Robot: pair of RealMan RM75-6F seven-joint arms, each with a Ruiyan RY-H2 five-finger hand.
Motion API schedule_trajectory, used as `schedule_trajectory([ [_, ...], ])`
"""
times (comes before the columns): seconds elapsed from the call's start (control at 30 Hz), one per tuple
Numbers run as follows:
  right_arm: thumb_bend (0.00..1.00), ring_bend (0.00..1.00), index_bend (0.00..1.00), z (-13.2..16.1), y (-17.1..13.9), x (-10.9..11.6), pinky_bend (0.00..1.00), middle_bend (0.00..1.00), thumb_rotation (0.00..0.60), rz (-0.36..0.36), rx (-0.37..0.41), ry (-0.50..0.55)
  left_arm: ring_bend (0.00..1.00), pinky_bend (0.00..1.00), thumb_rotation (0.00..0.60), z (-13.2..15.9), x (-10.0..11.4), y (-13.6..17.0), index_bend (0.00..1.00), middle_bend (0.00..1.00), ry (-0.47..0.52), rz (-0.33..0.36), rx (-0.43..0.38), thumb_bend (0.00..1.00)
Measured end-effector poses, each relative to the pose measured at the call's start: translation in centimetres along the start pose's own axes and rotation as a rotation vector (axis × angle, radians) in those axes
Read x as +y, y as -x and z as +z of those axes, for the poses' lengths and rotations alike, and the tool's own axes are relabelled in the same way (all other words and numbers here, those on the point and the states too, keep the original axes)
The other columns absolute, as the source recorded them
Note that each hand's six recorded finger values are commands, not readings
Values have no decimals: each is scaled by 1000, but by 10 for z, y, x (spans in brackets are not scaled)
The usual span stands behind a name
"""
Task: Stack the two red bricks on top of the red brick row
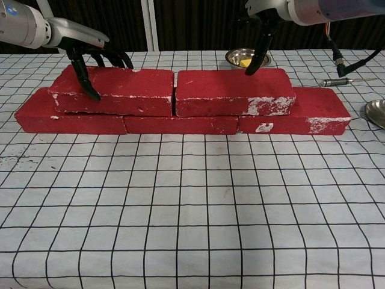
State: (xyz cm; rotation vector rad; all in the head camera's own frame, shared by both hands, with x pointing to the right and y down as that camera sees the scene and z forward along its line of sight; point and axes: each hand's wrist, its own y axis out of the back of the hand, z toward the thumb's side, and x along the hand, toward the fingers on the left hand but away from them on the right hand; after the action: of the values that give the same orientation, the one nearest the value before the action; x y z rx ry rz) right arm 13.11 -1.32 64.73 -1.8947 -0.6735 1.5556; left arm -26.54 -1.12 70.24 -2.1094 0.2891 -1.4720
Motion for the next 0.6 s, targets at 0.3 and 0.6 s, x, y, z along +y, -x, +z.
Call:
schedule_trajectory([
  [0.3,0,0,0,-2,0,-1,135,10,600,1,-3,1,7,123,600,1,1,-1,93,109,11,-4,3,0],
  [0.6,0,0,0,-5,1,-2,135,10,600,3,-11,1,2,121,600,2,0,-2,92,105,12,-7,3,0],
])
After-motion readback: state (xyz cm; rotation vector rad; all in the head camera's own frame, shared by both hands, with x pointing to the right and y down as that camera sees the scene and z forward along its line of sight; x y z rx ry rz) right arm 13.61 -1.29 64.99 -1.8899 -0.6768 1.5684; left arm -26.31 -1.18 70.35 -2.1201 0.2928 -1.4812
